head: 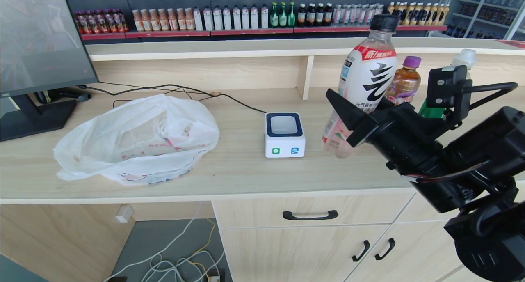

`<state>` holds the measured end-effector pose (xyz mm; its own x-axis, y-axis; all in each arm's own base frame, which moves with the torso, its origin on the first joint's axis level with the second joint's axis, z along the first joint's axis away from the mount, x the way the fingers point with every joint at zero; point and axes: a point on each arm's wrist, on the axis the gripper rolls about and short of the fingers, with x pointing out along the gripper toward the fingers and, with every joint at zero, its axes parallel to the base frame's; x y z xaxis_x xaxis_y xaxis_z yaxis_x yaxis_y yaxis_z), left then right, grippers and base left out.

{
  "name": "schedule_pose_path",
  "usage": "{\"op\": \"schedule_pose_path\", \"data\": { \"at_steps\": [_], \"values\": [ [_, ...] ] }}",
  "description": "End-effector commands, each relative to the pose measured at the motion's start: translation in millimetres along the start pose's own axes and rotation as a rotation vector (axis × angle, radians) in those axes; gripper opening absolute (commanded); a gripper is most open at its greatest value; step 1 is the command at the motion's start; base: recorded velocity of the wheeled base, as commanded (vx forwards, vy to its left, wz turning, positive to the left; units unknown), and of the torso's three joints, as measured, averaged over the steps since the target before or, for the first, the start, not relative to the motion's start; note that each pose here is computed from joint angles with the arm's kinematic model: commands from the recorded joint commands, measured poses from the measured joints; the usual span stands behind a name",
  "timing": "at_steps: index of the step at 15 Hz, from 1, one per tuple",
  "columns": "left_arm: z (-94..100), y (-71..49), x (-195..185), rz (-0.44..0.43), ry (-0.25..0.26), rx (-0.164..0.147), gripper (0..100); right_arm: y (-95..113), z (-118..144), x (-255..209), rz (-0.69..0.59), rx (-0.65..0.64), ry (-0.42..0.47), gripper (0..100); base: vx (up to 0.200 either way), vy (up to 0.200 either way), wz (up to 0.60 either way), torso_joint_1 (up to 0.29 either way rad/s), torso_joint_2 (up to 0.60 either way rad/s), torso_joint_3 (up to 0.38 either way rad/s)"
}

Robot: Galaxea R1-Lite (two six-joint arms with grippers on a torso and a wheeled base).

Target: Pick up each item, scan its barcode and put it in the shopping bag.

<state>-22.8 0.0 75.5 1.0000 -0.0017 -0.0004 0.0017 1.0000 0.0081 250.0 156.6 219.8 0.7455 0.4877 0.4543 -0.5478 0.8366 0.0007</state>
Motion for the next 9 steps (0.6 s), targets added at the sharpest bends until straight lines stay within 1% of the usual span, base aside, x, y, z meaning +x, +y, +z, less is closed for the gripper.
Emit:
{"op": "schedule_pose_path", "data": {
  "at_steps": [1,5,9],
  "values": [
    [0.0,0.0,0.0,0.0,0.0,-0.002,100,-2.6,-5.6,12.5,-0.005,-0.003,-0.015,0,0.0,0.2,0.0,0.002,0.0,0.007],
    [0.0,0.0,0.0,0.0,0.0,-0.002,100,-2.7,-12.3,14.4,-0.006,-0.003,0.001,0,0.0,0.2,0.0,0.004,0.01,0.001],
    [0.0,0.0,0.0,0.0,0.0,-0.003,100,-2.6,-12.4,12.3,-0.006,-0.003,0.007,0,0.0,0.2,0.0,-0.002,0.0,0.004]
  ]
}}
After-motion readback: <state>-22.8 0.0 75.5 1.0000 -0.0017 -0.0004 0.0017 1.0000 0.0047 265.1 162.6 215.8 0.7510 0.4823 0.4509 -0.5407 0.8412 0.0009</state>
